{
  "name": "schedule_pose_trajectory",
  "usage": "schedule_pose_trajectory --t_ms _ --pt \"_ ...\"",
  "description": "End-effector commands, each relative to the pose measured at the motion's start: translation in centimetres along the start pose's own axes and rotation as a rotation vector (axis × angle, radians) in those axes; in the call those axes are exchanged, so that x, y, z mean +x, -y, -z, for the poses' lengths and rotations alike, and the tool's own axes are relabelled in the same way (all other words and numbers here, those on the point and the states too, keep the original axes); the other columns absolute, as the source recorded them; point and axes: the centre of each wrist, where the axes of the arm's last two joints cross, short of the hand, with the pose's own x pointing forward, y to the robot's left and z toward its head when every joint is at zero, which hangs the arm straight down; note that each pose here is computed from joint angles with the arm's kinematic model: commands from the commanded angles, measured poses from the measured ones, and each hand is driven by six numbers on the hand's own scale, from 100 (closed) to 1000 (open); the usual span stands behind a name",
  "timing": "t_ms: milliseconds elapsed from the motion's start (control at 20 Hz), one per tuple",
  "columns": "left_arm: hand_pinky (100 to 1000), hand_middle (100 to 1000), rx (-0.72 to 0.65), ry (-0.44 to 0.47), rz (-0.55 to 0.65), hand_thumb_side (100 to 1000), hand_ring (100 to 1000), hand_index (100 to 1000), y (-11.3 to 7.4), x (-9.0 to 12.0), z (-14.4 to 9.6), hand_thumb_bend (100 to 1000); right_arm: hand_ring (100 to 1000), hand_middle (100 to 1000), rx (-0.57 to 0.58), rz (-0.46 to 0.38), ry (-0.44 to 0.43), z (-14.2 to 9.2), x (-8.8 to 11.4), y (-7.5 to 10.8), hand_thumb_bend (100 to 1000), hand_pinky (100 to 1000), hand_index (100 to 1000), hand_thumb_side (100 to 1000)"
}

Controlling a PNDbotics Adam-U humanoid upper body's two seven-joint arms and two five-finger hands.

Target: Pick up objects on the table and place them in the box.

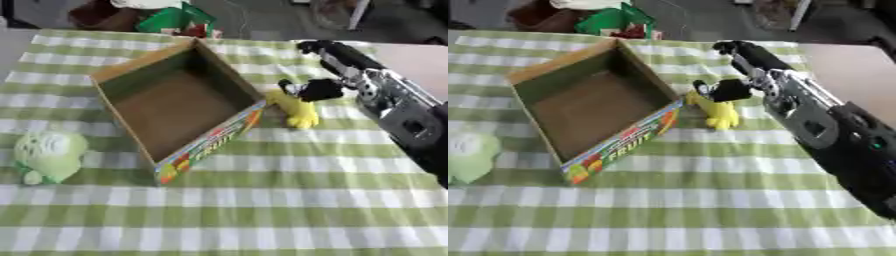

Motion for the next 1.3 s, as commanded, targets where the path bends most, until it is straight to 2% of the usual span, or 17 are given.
schedule_pose_trajectory --t_ms 50,250,550,850,900,1300 --pt "391 489 -0.024 0.036 0.011 817 497 695 -0.3 0.7 0.9 100 978 898 -0.002 -0.030 -0.047 0.2 -1.2 1.6 357 828 989 540" --pt "391 489 -0.026 0.039 0.012 817 497 695 -0.3 0.7 0.9 100 987 902 0.067 -0.030 -0.040 -0.2 -1.6 1.5 438 835 993 533" --pt "391 489 -0.026 0.042 0.009 817 497 695 -0.2 0.7 1.0 100 984 894 0.171 -0.040 -0.040 -0.6 -1.6 0.9 467 834 997 520" --pt "390 489 -0.025 0.042 0.009 817 497 695 -0.2 0.7 1.0 100 983 892 0.235 -0.051 -0.049 -0.6 -1.4 1.0 467 833 996 518" --pt "391 490 -0.025 0.043 0.009 815 498 695 -0.2 0.7 1.0 100 975 891 0.240 -0.054 -0.050 -0.6 -1.4 1.1 438 826 996 525" --pt "390 490 -0.026 0.048 -0.003 815 498 695 0.0 0.7 1.2 100 955 835 0.265 -0.087 -0.096 0.7 -1.2 -1.5 365 808 970 518"
